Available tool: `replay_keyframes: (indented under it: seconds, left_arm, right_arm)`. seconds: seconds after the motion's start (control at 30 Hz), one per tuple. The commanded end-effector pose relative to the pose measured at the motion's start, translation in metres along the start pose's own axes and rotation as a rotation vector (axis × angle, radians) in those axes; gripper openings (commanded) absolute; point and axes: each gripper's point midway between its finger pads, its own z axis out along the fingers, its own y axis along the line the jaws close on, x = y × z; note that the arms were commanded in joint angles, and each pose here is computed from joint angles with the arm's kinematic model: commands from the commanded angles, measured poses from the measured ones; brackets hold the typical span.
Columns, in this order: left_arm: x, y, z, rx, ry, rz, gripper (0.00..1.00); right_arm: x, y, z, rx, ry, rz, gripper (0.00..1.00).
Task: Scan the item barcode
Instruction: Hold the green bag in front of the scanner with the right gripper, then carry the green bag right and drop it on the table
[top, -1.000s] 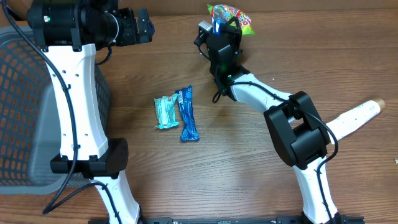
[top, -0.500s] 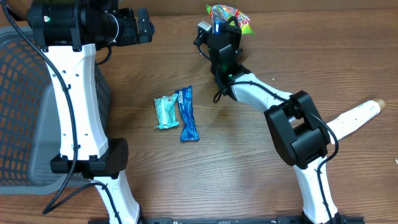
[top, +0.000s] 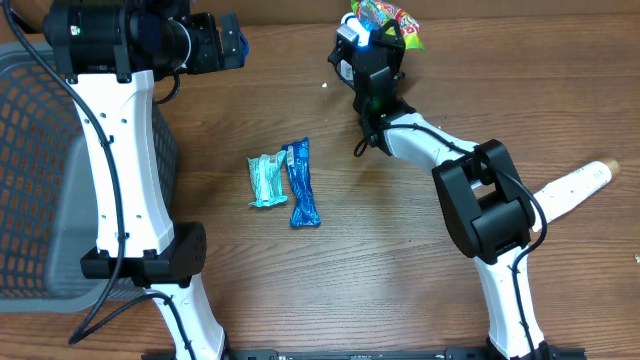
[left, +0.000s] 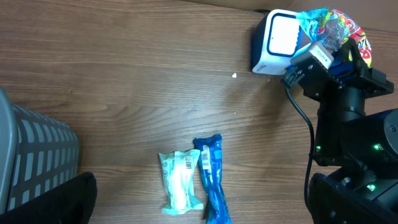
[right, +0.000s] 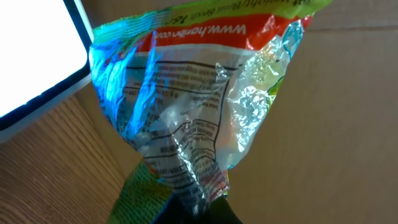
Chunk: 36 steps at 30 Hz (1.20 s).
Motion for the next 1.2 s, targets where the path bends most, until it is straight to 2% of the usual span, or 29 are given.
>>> replay_keyframes:
  seconds: [0.0,0.27,0.47,0.57,0.7,0.87,1.03,1.17]
  left_arm:
    - [0.000,-0.006,-0.008,0.015,-0.016,0.020,1.00]
    - [0.000,-0.006,-0.008,0.015,-0.016,0.020,1.00]
    - [0.000,-0.006,-0.008,0.015,-0.016,0.020,0.99]
    - [0.000,-0.006,-0.008,0.015,-0.016,0.020,1.00]
    - [0.000,-0.006,-0.008,0.015,-0.016,0.020,1.00]
    - [0.000,-0.006,-0.008,0.015,-0.016,0.020,1.00]
    - [0.000,-0.006,-0.008,0.015,-0.016,0.020,1.00]
    - [0.000,-0.006,-0.008,0.015,-0.016,0.020,1.00]
  right_arm:
    - [-0.005,-0.012,0.000,0.030,-0.010,0.034,0.04]
    - [-0.009,-0.017,-0.003,0.049,-0.018,0.052,0.04]
    - [-0.036,-0.057,-0.027,0.200,-0.092,0.214,0.04]
    - [-0.053,-0.063,-0.042,0.198,-0.126,0.226,0.04]
    - [-0.071,-0.059,-0.063,0.107,-0.150,0.169,0.04]
    - [-0.084,-0.078,-0.099,-0.003,-0.190,0.254,0.04]
    - [-0.086,-0.061,-0.145,-0.322,-0.300,0.215,0.04]
    - [-0.071,-0.064,-0.174,-0.540,-0.320,0.393,0.04]
